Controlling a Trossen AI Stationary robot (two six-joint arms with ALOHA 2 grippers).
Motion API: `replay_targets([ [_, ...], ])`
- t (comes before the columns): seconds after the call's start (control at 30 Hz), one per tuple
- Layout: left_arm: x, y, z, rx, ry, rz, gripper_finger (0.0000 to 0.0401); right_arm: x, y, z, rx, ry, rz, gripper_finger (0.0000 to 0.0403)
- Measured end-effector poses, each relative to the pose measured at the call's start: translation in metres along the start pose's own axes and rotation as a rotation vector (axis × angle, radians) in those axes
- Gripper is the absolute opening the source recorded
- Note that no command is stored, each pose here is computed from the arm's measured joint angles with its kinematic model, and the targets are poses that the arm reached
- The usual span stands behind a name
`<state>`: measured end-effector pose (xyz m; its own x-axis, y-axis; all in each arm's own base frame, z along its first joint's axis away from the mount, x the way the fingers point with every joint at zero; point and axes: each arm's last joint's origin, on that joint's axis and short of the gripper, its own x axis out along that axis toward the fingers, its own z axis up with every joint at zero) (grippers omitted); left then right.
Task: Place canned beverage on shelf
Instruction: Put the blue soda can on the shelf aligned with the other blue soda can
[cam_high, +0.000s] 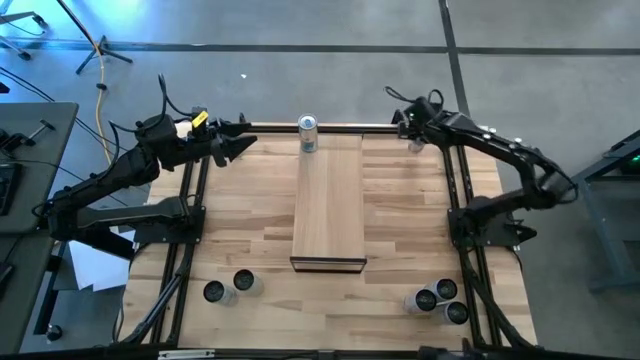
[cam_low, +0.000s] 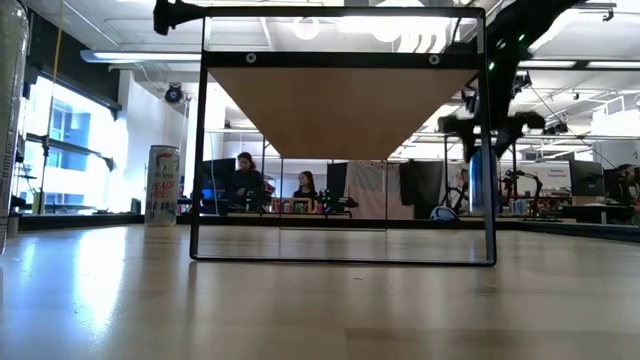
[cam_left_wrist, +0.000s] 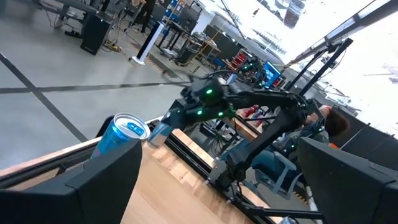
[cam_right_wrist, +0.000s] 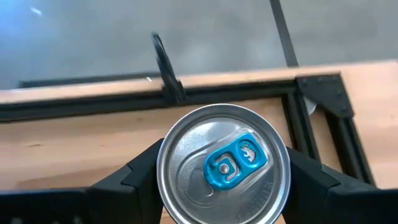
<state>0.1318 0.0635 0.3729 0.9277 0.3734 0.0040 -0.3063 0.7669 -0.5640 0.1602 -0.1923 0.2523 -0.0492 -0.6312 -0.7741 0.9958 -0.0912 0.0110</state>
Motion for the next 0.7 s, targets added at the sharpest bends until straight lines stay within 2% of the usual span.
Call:
replay_targets([
  [0.2,0.0,0.0,0.0,-0.009,-0.004,0.006,0.04,-0.058,-0.024,0.012,-0.004,-0.192,0.171,0.0222],
  [0.33,0.0,0.001,0.001,-0.016,-0.026,0.031,0.04,-0.099,-0.039,0.014,0.019,-0.318,0.375,0.0222],
  [0.43,0.0,-0.002,0.005,-0.059,-0.078,0.011,0.04,-0.122,-0.047,0.013,0.016,-0.387,0.53,0.0222],
  [0.6,0.003,-0.008,0.011,-0.085,-0.131,-0.061,0.04,-0.147,-0.047,0.007,-0.082,-0.409,0.791,0.0222],
  [0.7,0.006,-0.014,0.012,-0.089,-0.122,-0.158,0.04,-0.157,-0.039,0.001,-0.137,-0.373,0.962,0.0225],
])
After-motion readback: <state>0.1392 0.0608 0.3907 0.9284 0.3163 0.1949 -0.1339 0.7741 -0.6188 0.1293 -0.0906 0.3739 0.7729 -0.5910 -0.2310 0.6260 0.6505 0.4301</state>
